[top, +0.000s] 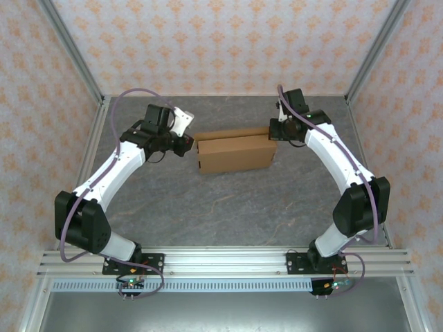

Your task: Fold the paper box

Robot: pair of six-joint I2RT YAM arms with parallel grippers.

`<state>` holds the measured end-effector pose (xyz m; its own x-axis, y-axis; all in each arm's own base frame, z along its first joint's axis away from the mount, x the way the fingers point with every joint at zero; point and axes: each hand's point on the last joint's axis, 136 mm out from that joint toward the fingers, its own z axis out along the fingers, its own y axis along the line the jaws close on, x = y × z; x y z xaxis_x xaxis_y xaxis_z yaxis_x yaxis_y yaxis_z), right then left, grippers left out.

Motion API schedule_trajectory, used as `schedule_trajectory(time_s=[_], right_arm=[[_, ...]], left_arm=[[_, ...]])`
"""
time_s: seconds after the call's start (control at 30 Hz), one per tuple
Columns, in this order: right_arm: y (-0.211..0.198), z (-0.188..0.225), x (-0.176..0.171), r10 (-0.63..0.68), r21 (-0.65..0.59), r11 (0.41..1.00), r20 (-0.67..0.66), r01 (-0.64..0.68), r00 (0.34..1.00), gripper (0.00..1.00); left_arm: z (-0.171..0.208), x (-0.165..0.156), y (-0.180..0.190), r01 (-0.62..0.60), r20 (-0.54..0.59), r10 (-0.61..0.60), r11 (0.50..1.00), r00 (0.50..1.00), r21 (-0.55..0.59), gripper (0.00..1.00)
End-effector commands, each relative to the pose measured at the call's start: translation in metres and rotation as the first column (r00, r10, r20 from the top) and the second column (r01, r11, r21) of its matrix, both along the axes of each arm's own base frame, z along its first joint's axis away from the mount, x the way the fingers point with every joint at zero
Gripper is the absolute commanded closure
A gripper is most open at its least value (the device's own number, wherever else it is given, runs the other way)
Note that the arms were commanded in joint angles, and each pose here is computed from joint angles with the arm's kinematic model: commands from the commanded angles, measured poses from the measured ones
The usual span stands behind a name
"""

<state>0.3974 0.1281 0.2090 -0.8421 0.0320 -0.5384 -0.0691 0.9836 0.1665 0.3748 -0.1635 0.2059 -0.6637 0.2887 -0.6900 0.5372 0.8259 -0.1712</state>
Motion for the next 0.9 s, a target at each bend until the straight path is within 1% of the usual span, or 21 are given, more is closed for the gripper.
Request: schedule_trajectory(time_s=[0.0, 0.17, 0.37, 0.6, 0.87], right_arm=[[0.0, -0.003, -0.009, -0.013, -0.02, 1.0, -0.027, 0.012, 1.0, 0.99], [0.003, -0.005, -0.011, -0.011, -0.021, 1.0, -0.026, 0.01, 1.0, 0.99], [0.003, -0.011, -0.011, -0.013, -0.027, 1.0, -0.036, 0.012, 0.999, 0.99], [0.004, -0.024, -0.01, -0.017, -0.026, 1.0, -0.056, 0.015, 0.998, 0.99], [0.006, -0.035, -0.009, -0.015, -0.029, 0.999, -0.076, 0.013, 0.997, 0.99]], left_arm=[[0.01, 0.005, -0.01, -0.073, -0.035, 0.071, 0.995, 0.997, -0.068, 0.98], [0.011, 0.007, -0.018, -0.126, -0.085, 0.116, 0.983, 0.99, -0.13, 0.99], [0.021, 0.01, -0.02, -0.161, -0.095, 0.148, 0.974, 0.984, -0.157, 1.0], [0.019, 0.014, -0.018, -0.216, -0.131, 0.195, 0.962, 0.972, -0.166, 1.0], [0.011, 0.018, -0.013, -0.249, -0.147, 0.23, 0.96, 0.962, -0.13, 1.0]])
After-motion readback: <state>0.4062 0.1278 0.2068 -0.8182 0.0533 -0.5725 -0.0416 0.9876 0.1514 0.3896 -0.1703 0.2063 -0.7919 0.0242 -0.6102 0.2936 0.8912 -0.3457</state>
